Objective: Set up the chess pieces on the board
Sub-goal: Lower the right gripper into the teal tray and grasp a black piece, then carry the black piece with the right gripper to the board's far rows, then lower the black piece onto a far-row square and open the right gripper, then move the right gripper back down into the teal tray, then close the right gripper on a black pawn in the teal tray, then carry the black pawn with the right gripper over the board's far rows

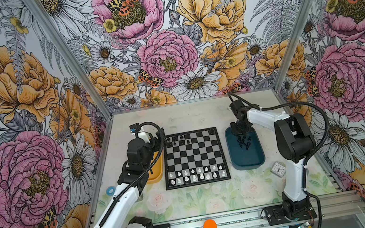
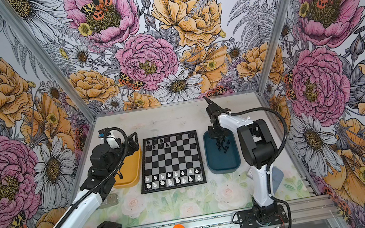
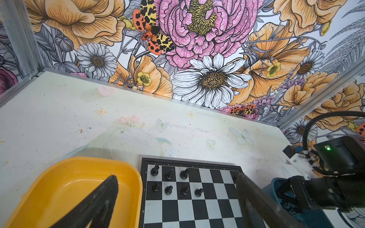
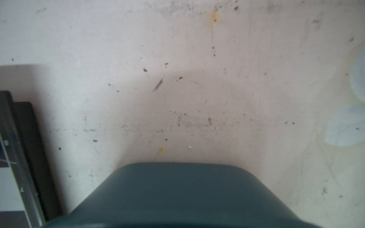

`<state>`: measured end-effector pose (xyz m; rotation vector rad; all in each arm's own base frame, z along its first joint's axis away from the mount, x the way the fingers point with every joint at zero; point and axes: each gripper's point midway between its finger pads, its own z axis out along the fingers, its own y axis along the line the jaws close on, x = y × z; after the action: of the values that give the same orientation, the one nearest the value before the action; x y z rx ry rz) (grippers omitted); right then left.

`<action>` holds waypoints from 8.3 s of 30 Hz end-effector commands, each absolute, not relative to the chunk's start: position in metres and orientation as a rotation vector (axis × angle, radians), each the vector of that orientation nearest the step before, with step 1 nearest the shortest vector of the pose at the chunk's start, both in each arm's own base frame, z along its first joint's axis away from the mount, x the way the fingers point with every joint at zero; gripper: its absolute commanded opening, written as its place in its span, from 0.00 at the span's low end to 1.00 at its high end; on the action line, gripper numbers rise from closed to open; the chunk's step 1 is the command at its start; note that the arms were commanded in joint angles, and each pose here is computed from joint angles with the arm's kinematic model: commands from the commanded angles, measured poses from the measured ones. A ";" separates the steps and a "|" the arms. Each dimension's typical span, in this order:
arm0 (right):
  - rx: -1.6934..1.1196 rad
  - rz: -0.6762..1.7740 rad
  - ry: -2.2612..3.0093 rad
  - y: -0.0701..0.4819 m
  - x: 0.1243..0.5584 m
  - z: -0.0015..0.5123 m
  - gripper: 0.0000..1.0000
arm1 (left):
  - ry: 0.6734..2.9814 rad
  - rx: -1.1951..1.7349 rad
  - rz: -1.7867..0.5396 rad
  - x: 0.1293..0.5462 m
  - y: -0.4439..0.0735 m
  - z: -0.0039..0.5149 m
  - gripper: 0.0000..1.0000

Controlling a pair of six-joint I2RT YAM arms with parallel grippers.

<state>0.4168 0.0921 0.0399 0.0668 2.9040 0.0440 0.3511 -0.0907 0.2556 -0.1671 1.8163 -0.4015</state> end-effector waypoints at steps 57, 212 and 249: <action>-0.527 0.290 2.789 0.301 0.406 0.129 0.00 | 1.754 -0.152 -0.330 0.335 -0.073 0.270 0.96; 0.036 0.035 2.972 0.090 0.395 0.029 0.17 | 1.804 -0.127 -0.413 0.351 -0.101 0.265 0.94; -0.298 0.101 2.779 0.196 0.408 0.152 0.00 | 1.819 -0.109 -0.369 0.349 -0.095 0.256 0.95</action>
<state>0.4118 0.1813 0.1581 -0.2375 2.7442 0.1103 0.3495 -0.0981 0.2502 -0.1183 1.8366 -0.3902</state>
